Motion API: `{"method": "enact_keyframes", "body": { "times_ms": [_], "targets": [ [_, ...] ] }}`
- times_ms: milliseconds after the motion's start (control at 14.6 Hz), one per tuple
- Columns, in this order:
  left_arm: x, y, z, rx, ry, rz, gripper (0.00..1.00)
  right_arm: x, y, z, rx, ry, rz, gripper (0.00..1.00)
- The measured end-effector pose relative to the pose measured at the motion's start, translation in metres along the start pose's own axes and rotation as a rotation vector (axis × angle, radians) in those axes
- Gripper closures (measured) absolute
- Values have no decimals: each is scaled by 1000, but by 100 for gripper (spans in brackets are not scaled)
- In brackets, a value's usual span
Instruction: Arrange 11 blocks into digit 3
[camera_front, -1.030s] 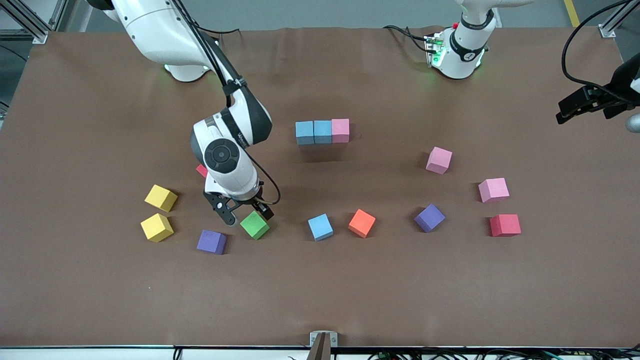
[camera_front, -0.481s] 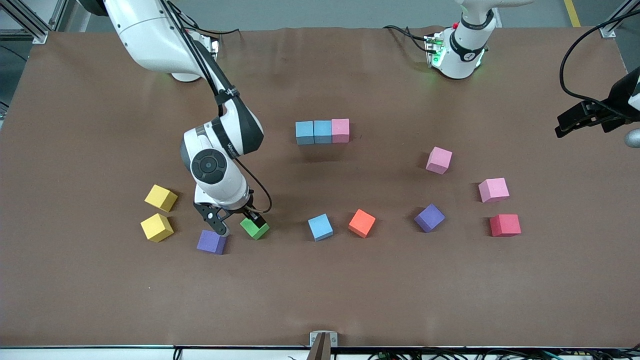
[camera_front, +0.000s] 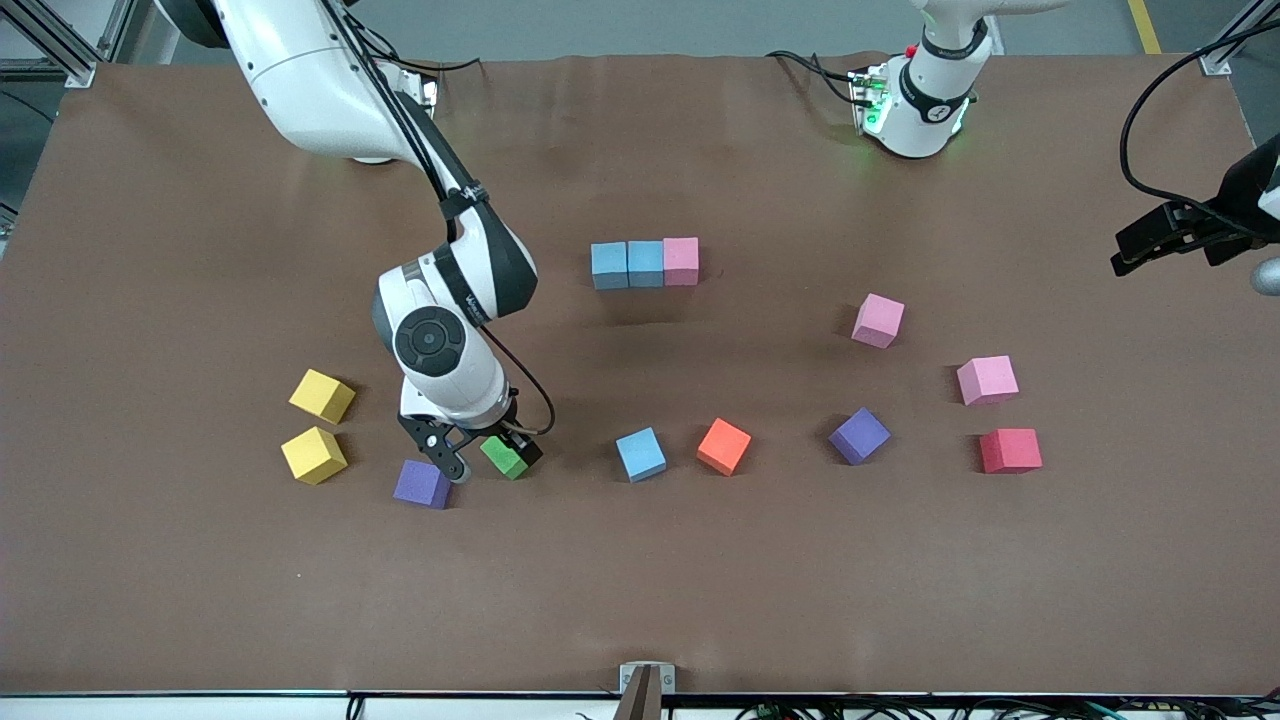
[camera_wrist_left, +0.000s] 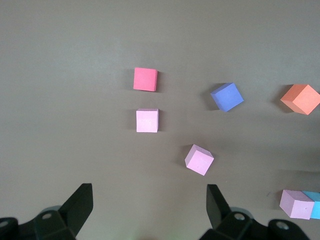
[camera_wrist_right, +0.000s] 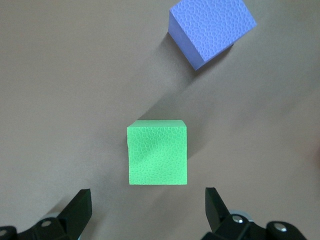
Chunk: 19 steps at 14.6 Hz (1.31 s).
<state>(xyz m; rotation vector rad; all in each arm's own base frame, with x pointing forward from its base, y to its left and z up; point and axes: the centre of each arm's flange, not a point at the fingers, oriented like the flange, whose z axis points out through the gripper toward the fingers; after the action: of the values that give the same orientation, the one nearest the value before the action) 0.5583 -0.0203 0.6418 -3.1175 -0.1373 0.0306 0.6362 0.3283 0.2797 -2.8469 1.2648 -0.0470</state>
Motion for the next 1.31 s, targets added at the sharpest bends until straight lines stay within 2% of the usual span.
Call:
{"method": "enact_keyframes", "body": {
  "times_ms": [206, 618, 893, 1305],
  "targets": [
    [0, 0, -1, 0, 2, 0, 0, -25, -25, 2, 26, -2, 96, 0],
    [3, 1, 6, 1, -9, 3, 0, -117, -85, 30, 16, -10, 231, 0],
    [31, 13, 66, 1, -48, 20, 0, -127, -95, 50, 23, -17, 271, 0],
    [50, 41, 165, -18, -63, -18, 0, -123, -107, 42, 105, -23, 313, 0]
  ]
}}
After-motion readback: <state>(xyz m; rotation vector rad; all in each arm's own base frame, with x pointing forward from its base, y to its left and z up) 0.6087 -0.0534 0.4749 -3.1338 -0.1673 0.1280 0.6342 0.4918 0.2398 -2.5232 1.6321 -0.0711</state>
